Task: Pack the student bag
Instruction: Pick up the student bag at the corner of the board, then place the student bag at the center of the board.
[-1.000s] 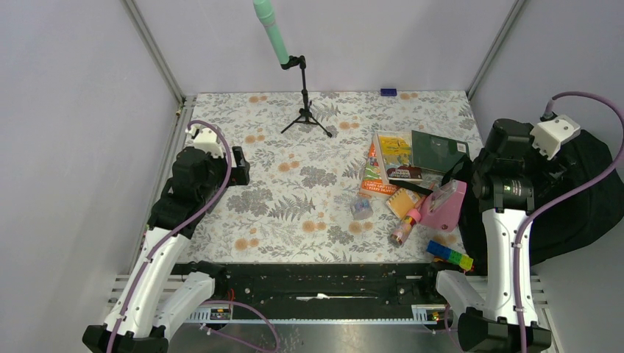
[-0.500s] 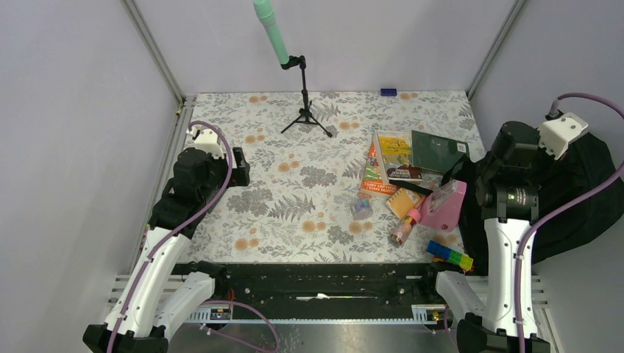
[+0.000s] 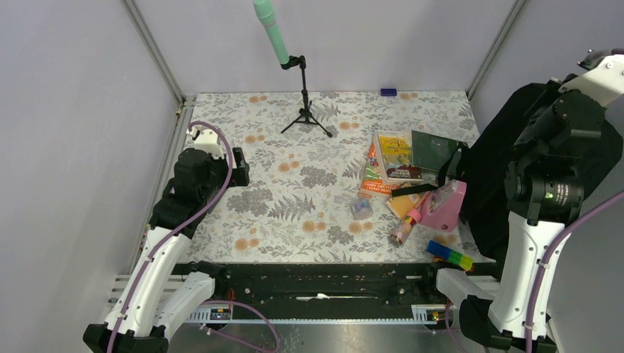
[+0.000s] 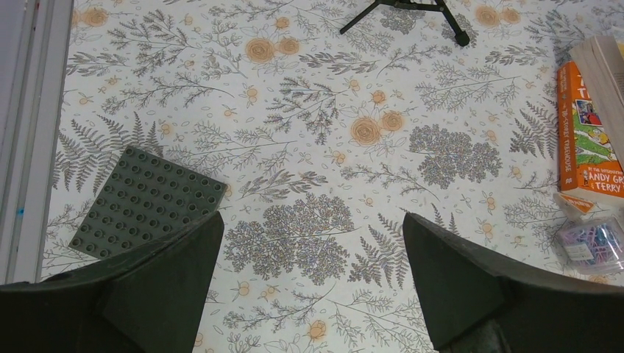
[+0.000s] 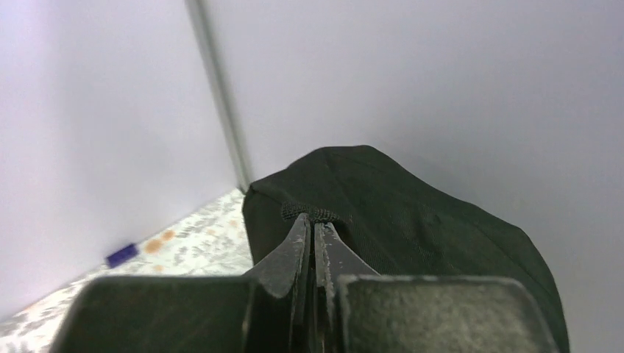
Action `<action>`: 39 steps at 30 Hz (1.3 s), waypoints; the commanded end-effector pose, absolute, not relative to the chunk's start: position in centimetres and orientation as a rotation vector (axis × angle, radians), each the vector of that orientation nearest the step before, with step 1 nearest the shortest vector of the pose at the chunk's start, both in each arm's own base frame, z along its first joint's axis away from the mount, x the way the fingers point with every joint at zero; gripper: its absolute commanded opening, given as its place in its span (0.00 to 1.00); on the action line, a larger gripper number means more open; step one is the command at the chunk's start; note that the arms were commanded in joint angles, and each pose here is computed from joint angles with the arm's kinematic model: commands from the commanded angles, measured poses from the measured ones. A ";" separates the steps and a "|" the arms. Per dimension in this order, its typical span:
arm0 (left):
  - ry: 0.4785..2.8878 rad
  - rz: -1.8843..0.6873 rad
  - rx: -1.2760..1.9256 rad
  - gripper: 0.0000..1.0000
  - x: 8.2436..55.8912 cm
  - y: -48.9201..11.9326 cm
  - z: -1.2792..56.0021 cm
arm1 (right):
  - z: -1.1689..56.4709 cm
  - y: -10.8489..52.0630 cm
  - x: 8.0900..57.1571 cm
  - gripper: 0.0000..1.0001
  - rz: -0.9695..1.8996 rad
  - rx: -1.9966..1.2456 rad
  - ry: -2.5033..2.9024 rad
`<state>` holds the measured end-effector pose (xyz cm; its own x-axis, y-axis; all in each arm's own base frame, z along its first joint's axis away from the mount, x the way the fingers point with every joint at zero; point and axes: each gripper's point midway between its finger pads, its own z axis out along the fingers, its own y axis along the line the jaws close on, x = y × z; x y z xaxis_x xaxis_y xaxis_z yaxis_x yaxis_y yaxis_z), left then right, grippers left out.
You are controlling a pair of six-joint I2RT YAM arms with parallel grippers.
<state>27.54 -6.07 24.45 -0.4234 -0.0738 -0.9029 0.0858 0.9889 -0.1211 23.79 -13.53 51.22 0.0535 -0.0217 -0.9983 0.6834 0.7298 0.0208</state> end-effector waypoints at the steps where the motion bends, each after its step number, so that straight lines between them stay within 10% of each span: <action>1: 1.951 -0.166 -0.001 0.99 28.2 -5.9 25.5 | 59.0 -9.7 24.7 0.00 -0.347 0.398 1.241; 18: 1.903 -0.211 0.036 0.99 27.7 -6.5 26.6 | 65.9 4.9 31.7 0.00 -0.046 -0.097 1.254; 39: 1.599 -0.498 0.233 0.99 23.4 -10.6 33.7 | 54.6 34.1 29.8 0.00 0.801 -0.761 1.399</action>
